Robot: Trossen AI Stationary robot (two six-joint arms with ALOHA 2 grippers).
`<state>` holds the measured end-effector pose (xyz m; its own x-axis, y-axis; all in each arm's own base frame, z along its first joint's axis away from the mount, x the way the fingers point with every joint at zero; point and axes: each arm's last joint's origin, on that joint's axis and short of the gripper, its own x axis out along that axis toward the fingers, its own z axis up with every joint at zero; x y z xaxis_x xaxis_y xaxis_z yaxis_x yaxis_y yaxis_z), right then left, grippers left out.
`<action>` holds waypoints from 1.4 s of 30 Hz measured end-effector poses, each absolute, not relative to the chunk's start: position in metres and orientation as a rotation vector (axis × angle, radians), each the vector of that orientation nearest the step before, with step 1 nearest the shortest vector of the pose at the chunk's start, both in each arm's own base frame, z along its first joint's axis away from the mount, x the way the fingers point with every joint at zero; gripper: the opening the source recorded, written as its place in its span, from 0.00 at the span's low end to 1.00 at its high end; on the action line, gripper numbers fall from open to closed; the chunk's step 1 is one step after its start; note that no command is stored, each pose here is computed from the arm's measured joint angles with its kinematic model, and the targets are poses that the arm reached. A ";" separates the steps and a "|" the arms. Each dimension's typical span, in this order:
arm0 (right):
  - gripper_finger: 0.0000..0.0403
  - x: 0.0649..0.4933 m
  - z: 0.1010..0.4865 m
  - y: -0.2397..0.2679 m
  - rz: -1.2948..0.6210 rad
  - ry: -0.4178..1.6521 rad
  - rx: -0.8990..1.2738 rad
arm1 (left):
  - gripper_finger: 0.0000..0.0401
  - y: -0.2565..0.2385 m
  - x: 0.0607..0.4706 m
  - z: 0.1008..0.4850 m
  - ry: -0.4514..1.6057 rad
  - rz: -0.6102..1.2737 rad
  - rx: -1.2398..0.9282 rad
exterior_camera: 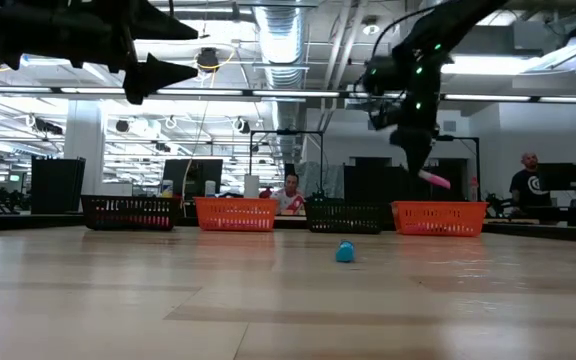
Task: Pick & Place Markers
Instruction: Put the small pink highlighter pen into the right orange bin, then put the small light blue highlighter pen into the right orange bin
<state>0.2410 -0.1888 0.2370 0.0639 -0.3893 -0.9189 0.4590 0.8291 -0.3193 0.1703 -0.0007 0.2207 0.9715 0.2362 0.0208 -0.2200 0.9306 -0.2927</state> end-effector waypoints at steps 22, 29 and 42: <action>0.11 0.262 0.181 -0.208 -0.502 1.692 0.057 | 0.78 0.005 0.170 0.220 -0.055 0.268 -0.268; 0.15 0.258 0.181 -0.210 -0.440 1.699 0.090 | 0.78 0.005 0.170 0.220 -0.055 0.268 -0.268; 0.16 0.259 0.181 -0.209 -0.439 1.698 0.092 | 0.78 0.005 0.170 0.220 -0.055 0.268 -0.268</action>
<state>0.2589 -0.2088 0.1805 -0.1811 -0.1852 -0.9659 0.3057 0.9229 -0.2343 0.1702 0.0050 0.2204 0.9631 0.2687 0.0181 -0.2541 0.9291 -0.2685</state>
